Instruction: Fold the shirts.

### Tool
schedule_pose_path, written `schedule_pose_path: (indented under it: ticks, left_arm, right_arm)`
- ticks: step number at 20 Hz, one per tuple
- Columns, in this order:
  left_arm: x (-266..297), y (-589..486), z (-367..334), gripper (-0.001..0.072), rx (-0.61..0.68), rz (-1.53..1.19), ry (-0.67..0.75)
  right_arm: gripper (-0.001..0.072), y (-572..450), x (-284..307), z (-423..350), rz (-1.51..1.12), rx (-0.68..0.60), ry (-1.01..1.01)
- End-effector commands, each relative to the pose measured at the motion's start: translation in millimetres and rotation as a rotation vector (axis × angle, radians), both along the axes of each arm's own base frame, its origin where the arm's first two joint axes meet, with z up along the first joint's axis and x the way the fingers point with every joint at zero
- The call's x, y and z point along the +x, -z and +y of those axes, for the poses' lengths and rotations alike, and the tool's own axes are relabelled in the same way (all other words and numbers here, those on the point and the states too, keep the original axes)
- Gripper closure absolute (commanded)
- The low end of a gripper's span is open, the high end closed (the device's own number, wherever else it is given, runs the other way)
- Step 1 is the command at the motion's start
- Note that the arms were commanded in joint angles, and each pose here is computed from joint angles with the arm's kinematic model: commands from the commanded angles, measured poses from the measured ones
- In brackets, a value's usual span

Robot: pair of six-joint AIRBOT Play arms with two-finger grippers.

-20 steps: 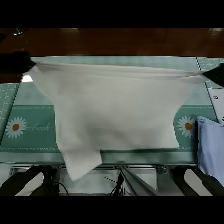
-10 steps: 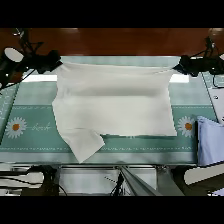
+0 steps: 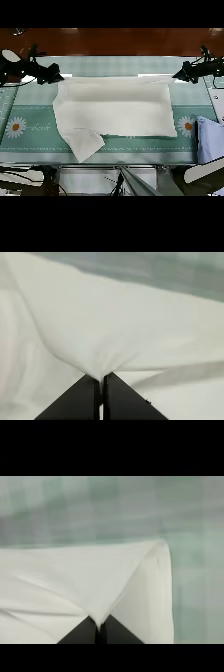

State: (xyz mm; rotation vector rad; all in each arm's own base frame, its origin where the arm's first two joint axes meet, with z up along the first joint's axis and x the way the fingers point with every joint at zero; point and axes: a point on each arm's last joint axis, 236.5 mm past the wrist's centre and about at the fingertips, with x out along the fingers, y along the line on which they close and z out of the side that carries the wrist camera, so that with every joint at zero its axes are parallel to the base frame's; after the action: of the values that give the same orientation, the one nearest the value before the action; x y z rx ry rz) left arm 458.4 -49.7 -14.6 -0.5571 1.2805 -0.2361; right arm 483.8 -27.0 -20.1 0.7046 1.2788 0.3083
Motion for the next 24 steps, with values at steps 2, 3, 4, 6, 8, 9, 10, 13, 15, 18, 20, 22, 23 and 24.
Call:
schedule_pose_path:
  ticks: [2, 3, 4, 6, 8, 9, 10, 13, 15, 18, 20, 22, 23, 24]
  left_arm:
    - [-64, 39, -9, 0.0684, -0.053, 0.218, 0.084]
    - [-71, 48, -14, 0.0684, -0.053, 0.236, 0.085]
    - [-76, 56, -19, 0.0683, -0.051, 0.248, 0.087]
    - [-81, 62, -26, 0.0659, -0.05, 0.263, 0.102]
    - [-85, 59, -28, -0.0002, -0.058, 0.286, 0.107]
    - [-88, 51, -24, 0.0, -0.067, 0.302, 0.119]
    - [-91, 42, -17, 0.0, -0.073, 0.31, 0.123]
    - [-111, 15, 20, 0.0, -0.007, 0.299, 0.094]
    - [-144, 15, 45, 0.0, 0.069, 0.315, 0.055]
    - [-240, 50, 73, 0.0002, 0.127, 0.563, -0.052]
    - [-263, 60, 51, 0.0002, -0.001, 0.57, -0.112]
    - [-259, 63, 27, 0.0002, -0.097, 0.476, -0.175]
    - [-256, 63, 19, 0.0002, -0.125, 0.441, -0.205]
    - [-256, 65, 11, 0.0002, -0.149, 0.429, -0.216]
  right_arm:
    - [0.0684, 30, -48, 4, 0.155, -0.007, -0.107]
    - [0.0684, 38, -51, 6, 0.166, -0.016, -0.105]
    - [0.0683, 45, -51, 9, 0.17, -0.019, -0.097]
    - [0.0556, 55, -51, 17, 0.19, -0.007, -0.062]
    - [0.0085, 53, -52, 25, 0.196, 0.009, -0.065]
    - [0.0085, 45, -52, 28, 0.187, 0.024, -0.065]
    - [0.0085, 32, -53, 23, 0.17, 0.026, -0.058]
    - [0.0086, -6, -70, -13, 0.126, -0.048, -0.02]
    - [0.0086, -19, -87, -34, 0.081, -0.101, 0.063]
    - [0.0087, -11, -123, -11, 0.023, -0.045, 0.143]
    - [0.0087, -2, -146, 25, -0.018, 0.046, 0.15]
    - [0.0087, -1, -160, 54, -0.051, 0.153, 0.179]
    - [0.0087, -3, -165, 65, -0.071, 0.197, 0.185]
    - [0.0087, -4, -170, 73, -0.079, 0.225, 0.19]
